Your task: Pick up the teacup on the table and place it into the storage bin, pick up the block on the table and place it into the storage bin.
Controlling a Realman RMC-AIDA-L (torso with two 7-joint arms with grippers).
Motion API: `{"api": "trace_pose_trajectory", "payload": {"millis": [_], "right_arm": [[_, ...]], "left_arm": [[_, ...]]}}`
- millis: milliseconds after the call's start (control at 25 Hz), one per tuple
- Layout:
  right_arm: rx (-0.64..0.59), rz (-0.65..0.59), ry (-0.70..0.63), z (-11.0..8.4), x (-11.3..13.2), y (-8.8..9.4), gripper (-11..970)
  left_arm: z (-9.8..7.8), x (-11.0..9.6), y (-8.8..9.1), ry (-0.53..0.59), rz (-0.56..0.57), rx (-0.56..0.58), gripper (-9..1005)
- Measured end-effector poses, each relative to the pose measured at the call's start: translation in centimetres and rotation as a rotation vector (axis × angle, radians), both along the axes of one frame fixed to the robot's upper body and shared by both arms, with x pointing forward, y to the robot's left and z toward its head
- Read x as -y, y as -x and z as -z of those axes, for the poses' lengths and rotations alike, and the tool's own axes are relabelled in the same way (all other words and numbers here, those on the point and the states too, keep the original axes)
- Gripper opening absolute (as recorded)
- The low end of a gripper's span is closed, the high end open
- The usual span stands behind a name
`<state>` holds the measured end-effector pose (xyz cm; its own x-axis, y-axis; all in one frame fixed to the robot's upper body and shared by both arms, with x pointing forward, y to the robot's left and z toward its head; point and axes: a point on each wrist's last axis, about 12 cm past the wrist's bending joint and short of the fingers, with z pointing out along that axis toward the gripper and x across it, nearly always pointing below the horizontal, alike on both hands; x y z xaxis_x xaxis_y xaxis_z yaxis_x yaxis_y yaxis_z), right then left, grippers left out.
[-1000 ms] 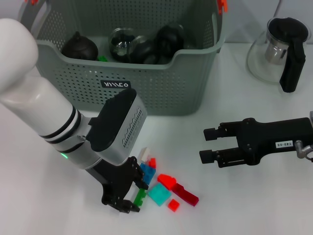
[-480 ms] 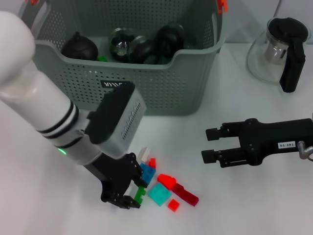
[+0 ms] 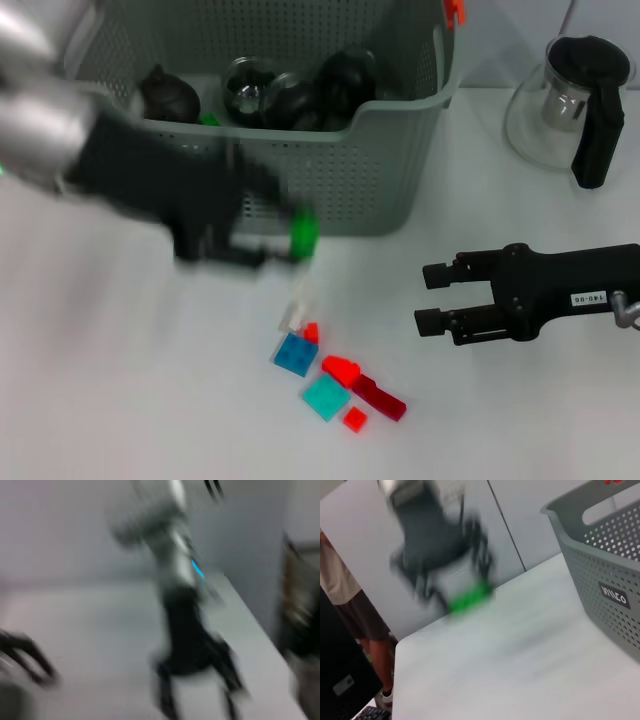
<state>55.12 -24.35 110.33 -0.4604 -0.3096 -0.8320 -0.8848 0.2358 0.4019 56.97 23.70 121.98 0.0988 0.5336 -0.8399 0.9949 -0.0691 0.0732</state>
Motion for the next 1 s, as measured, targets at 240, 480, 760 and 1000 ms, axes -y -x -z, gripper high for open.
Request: {"api": "trace_pose_trajectory", "payload": {"millis": [240, 480, 760, 1000], "right_arm": [[0.009, -0.021, -0.003, -0.2, -0.2, 0.0, 790], [0.009, -0.029, -0.003, -0.2, -0.4, 0.0, 790], [0.011, -0.034, -0.003, -0.2, -0.6, 0.0, 790], [0.007, -0.033, -0.004, -0.1, -0.4, 0.1, 791]], "left_arm": [[-3.0, -0.5, -4.2, 0.200, -0.283, 0.054, 458], [-1.4, 1.3, -9.4, 0.186, -0.599, 0.061, 474], [1.6, 2.4, -12.0, 0.080, -0.799, 0.113, 493], [2.2, 2.1, -12.5, 0.070, -0.872, 0.120, 510]]}}
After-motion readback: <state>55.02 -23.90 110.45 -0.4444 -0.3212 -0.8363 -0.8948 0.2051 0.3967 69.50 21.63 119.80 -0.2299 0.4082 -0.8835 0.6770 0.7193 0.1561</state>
